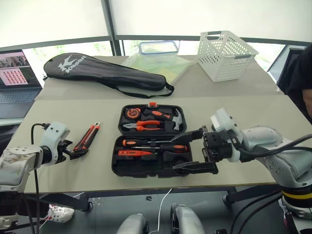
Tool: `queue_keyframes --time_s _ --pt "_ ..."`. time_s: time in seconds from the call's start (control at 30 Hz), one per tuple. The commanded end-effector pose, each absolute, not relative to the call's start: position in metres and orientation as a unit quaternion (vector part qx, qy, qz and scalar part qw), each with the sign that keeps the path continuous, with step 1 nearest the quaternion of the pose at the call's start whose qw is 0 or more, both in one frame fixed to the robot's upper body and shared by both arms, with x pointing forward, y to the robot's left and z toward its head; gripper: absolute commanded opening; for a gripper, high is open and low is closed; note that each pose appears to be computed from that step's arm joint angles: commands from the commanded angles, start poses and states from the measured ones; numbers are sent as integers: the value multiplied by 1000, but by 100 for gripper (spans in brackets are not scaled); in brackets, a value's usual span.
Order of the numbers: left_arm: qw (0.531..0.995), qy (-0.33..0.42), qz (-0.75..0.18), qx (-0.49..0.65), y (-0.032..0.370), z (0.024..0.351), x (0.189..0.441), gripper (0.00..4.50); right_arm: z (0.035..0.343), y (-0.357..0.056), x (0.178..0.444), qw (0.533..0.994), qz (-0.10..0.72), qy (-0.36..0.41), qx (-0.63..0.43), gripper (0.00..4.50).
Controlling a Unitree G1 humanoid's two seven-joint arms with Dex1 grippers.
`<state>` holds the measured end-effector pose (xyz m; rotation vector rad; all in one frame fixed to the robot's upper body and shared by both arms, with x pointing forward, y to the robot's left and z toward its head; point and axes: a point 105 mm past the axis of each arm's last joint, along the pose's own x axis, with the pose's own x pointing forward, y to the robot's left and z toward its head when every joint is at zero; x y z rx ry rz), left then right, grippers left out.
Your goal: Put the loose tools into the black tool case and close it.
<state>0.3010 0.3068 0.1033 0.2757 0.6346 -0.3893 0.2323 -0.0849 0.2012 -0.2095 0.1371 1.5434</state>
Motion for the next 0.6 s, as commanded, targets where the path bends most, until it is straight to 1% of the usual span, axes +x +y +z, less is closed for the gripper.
queue_keyframes --time_s 0.03,0.07,0.1,0.13,0.2,0.27,0.33,0.37,0.43,0.5,0.53,0.6 --pt "919 313 -192 144 313 97 298 233 211 -89 231 718 685 34 -116 450" --pt "922 297 -199 151 311 101 300 208 211 -90 231 720 683 34 -118 450" --pt "929 250 -225 155 303 114 305 180 210 -91 231 721 681 35 -120 450" --pt "932 219 -246 152 296 125 307 176 209 -92 231 722 681 38 -120 450" --pt "923 146 -315 165 279 162 310 176 207 -96 227 719 684 56 -111 450" --pt "905 109 -374 171 264 189 308 176 206 -99 225 719 684 65 -107 450" --pt "882 93 -427 174 248 207 304 176 205 -102 225 720 681 68 -110 450" --pt "863 106 -460 181 239 210 298 176 204 -103 224 721 680 71 -111 450" --pt "787 146 -550 237 212 201 278 176 200 -105 221 721 679 78 -114 450" --pt "734 168 -599 272 199 192 266 176 198 -106 220 722 677 80 -117 450" --pt "715 174 -613 287 194 187 264 176 197 -106 219 723 675 82 -119 450" --pt "659 189 -650 327 182 170 260 176 194 -106 218 728 669 83 -124 450"
